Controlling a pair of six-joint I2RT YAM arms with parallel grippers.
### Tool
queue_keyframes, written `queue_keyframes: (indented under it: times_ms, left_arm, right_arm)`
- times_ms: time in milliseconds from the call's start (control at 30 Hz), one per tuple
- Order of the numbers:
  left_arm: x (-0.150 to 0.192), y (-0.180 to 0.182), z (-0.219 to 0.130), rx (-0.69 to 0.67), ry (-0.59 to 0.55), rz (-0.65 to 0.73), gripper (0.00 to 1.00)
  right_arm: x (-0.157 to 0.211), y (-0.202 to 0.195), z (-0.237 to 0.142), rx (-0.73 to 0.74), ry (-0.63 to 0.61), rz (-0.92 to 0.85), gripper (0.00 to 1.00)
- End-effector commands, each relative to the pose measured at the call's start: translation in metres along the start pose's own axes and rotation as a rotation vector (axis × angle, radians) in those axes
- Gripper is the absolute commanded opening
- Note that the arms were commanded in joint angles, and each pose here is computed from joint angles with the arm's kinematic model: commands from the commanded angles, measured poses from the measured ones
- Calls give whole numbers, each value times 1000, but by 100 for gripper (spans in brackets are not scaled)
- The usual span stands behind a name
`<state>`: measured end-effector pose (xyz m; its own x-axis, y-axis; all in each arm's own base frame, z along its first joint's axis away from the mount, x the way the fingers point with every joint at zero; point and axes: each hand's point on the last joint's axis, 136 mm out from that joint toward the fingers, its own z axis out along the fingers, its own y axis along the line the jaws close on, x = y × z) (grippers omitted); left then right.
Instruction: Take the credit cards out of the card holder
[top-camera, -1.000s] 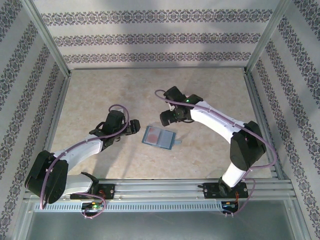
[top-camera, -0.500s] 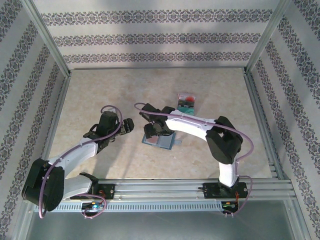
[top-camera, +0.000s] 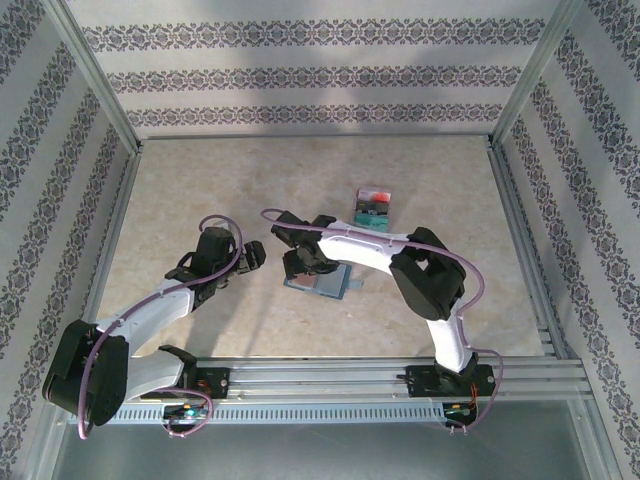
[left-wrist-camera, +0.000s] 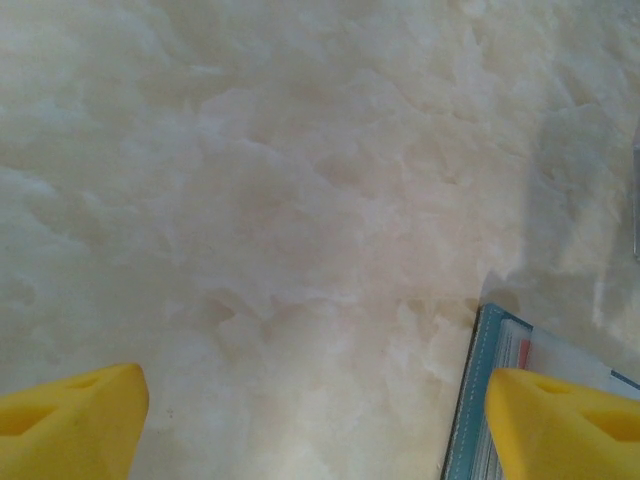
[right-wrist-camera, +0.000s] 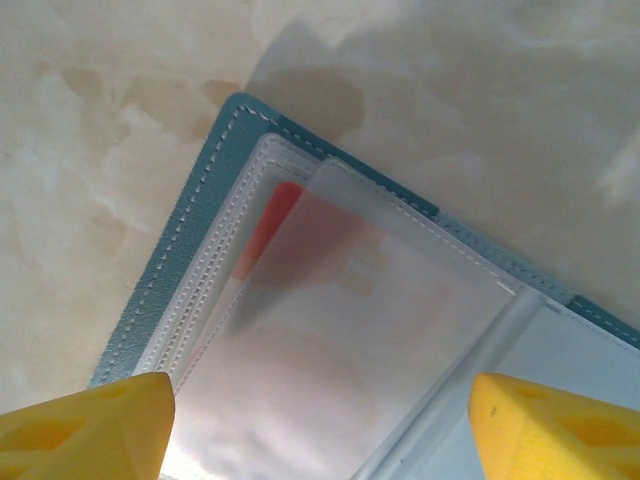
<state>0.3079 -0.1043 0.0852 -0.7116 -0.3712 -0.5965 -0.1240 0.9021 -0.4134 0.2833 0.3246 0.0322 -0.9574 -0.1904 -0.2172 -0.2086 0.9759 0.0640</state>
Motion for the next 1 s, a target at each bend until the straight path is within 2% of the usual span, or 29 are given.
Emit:
queue_keyframes:
  times_ms: [0,133,233,300,433,667,967]
  left_arm:
    - [0,8,-2,-23,-6,-20,88]
    - [0,8,-2,-21,-5,-21,88]
    - [0,8,-3,-20,-4,-23,88]
    - [0,8,-3,-19,-7,-23,88]
    - [-3,7,-7,-11,-28,-28,88]
    - [-11,1,-23,18,-89,-10,87]
    - [1,-13,-32,38,-96,45,81]
  right_arm:
    - [3,5,5,-1,19,-3,76]
    - [8,1,9,8,36,-9,68]
    - [11,-3,7,10,38,-12,52]
    - [14,-6,5,16,39,-17,45]
    - [18,-16,-2,25,31,-22,38]
    - [25,-27,-11,33,18,-71,42]
    - [35,-60,-17,97,17,-65,42]
